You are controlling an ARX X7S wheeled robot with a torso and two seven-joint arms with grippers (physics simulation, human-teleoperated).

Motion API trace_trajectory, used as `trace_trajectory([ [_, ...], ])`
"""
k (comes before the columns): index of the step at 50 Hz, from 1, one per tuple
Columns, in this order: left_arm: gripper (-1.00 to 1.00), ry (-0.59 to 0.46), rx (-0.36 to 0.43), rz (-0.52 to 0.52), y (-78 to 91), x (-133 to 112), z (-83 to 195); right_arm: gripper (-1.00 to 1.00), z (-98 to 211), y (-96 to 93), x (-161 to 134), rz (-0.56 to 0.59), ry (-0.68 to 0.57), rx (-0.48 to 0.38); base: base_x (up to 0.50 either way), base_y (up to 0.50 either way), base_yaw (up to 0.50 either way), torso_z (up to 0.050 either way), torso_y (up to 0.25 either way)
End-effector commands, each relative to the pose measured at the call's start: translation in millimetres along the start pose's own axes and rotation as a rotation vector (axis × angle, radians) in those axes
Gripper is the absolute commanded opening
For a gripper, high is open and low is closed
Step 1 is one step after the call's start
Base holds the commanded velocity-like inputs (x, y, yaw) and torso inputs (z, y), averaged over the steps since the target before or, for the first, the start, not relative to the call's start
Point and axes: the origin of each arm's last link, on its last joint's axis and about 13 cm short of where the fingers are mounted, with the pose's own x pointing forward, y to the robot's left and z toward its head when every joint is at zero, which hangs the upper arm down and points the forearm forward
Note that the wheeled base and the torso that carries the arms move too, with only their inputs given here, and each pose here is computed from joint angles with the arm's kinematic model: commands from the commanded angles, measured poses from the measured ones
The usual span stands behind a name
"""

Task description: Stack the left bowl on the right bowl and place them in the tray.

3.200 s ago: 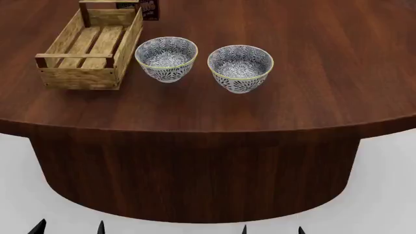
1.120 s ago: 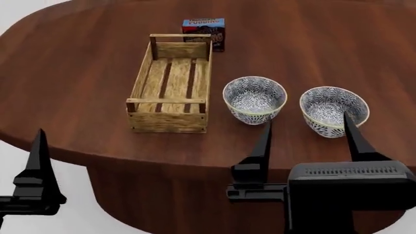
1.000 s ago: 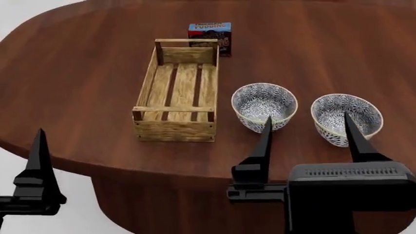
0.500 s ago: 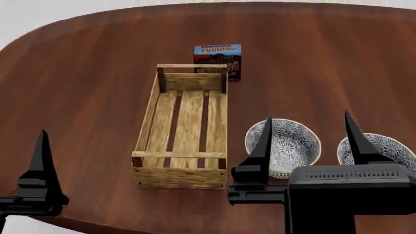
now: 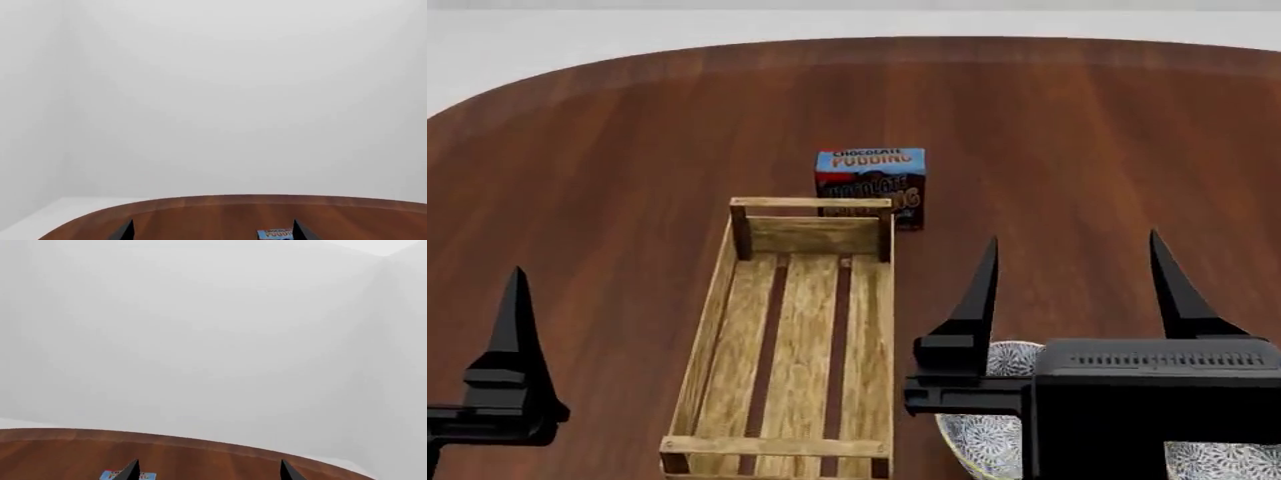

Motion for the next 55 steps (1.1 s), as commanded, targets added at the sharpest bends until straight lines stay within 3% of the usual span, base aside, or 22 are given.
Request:
trace_trajectory([
  [1,1.0,-0.011,0.017,0.0,-1.2,-0.1,1.2,1.0,-1.1,-1.7,-0.1,-0.033,0.017,-0.002,0.5,0.0,0.0,0.0,0.01],
  [6,1.0,-0.018,0.01,-0.001,0.0,1.5,4.9,1.0,-1.8,0.2,1.7,-0.044,0.055,-0.067,0.19,0.0,0.0,0.0,0.0],
  [10,1.0,-0.022,0.014,-0.002,0.1,3.3,7.1,1.0,-2.0,2.9,2.7,-0.031,0.034,-0.069,0.0,0.0,0.0,0.0,0.0],
  [14,1.0,-0.026,0.014,-0.004,0.6,5.4,9.0,1.0,-0.6,3.4,2.8,0.0,0.018,-0.018,-0.02,0.0,-0.25,0.0,0.0],
  [33,1.0,-0.023,0.011,-0.007,2.0,5.2,5.4,1.0,-4.1,6.5,6.0,0.035,0.029,-0.003,-0.07,0.0,-0.5,0.0,0.0],
  [38,1.0,-0.023,0.014,-0.014,1.0,4.3,5.7,1.0,-6.7,5.0,7.7,-0.002,0.057,0.002,-0.07,0.01,-0.5,0.0,0.0],
  [44,1.0,-0.021,0.019,-0.017,0.7,4.5,4.5,1.0,-5.6,3.9,6.9,0.004,0.058,0.014,0.0,0.0,0.0,0.0,0.0],
  [48,1.0,-0.019,0.019,-0.016,1.1,4.8,3.9,1.0,-6.0,4.4,8.7,-0.03,0.117,-0.08,0.1,0.09,0.0,0.0,0.0],
  [55,1.0,-0.02,0.017,-0.013,1.0,5.4,3.8,1.0,-5.7,3.3,8.0,-0.019,0.091,-0.049,0.41,0.38,0.0,0.0,0.0],
])
